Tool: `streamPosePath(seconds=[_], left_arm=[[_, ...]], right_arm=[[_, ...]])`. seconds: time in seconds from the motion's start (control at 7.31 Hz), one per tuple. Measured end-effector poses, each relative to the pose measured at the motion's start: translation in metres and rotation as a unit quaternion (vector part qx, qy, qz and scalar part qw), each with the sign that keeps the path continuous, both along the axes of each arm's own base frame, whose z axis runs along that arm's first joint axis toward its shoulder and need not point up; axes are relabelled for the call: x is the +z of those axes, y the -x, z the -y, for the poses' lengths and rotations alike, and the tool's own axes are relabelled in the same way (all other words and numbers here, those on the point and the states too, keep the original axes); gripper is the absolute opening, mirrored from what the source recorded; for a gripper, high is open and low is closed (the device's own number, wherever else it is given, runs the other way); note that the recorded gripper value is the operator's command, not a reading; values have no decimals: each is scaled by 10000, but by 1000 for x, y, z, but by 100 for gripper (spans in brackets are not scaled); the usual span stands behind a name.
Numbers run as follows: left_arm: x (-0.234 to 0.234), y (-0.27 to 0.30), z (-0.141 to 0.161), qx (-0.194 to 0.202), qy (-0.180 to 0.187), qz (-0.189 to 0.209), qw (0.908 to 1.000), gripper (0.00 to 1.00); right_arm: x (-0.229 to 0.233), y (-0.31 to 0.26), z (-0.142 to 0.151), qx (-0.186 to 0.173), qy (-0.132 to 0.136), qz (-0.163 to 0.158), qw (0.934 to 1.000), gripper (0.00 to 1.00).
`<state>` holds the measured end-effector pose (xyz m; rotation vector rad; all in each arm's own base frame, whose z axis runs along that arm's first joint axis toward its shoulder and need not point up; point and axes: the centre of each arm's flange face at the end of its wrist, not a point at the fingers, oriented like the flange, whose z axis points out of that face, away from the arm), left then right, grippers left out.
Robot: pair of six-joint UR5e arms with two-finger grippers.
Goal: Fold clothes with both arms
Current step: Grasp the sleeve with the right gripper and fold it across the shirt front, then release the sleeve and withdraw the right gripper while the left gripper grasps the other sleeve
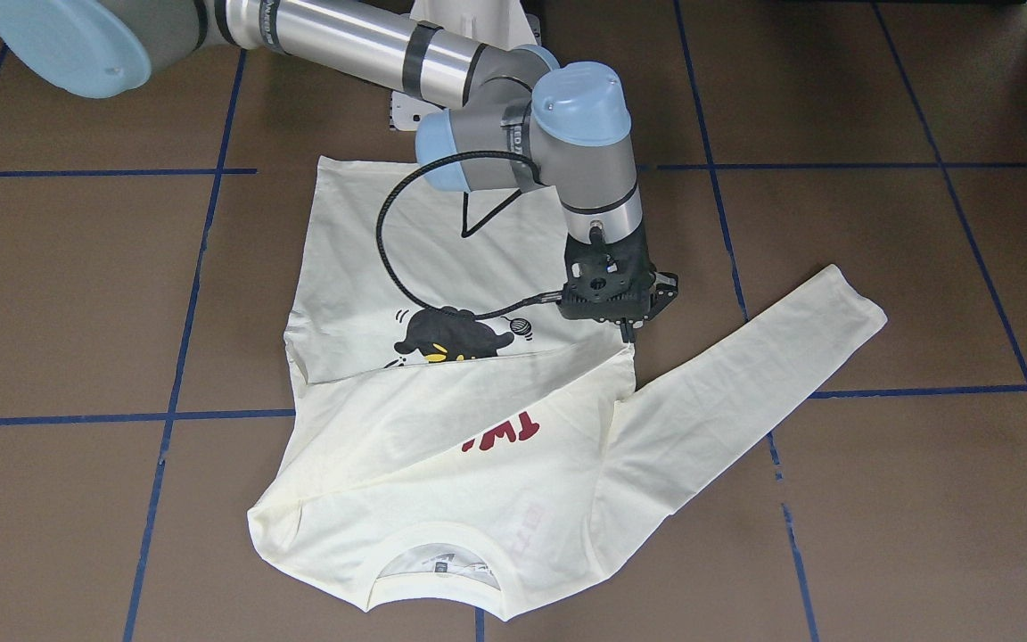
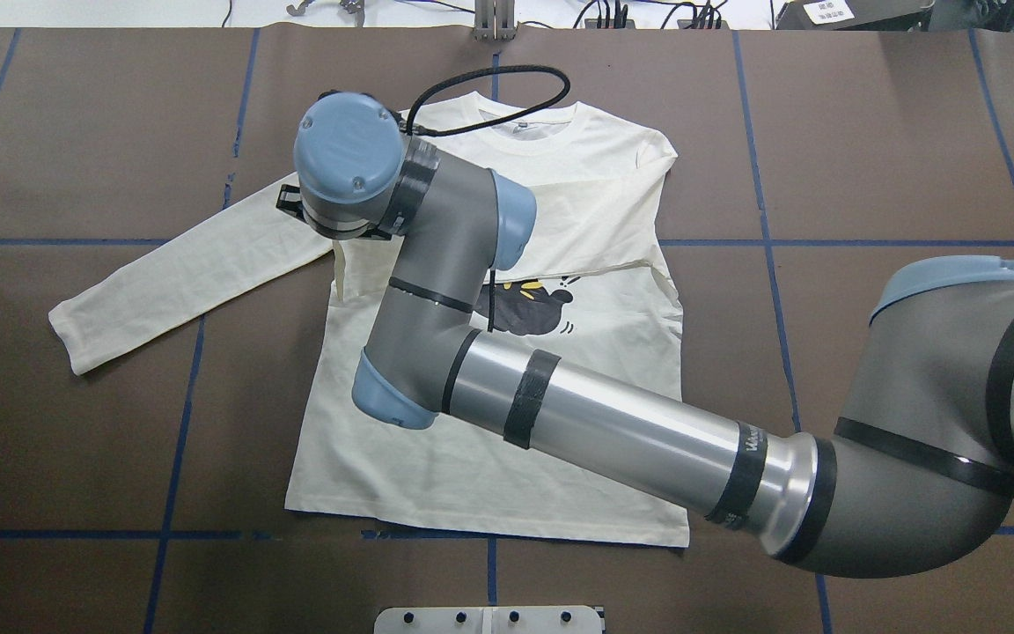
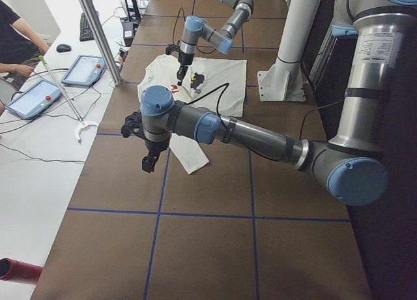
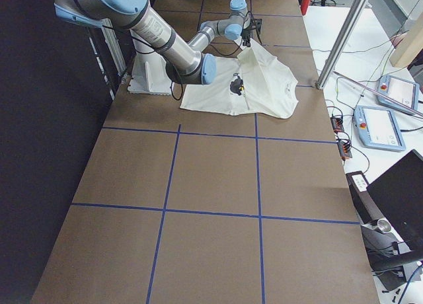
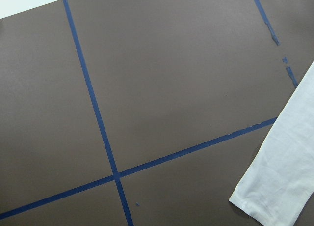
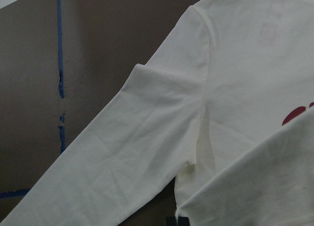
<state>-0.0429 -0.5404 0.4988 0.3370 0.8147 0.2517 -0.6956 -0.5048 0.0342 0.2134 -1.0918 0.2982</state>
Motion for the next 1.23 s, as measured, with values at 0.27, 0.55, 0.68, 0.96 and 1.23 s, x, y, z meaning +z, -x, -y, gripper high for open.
streamPosePath(seconds=[0.27, 0.55, 0.68, 0.96, 1.23], left_arm=[[-5, -44, 3, 189, 145, -63, 9997, 100], [-6, -140, 2, -3, 876, -252, 9958, 100], [6, -195, -1, -161, 1228, -232, 9920, 100], [44, -267, -11, -392, 1712, -233, 9842, 93], [72, -296, -23, -358, 1991, -148, 9792, 84]], right_arm=[[-10, 20, -9, 104, -58, 98, 9999, 95], [-46, -13, 1, 396, 225, 509, 9977, 93], [-47, -59, 11, 467, 453, 569, 9963, 91], [46, -187, 34, 515, 813, 441, 9944, 91], [160, -291, 58, 445, 670, -74, 9967, 92]])
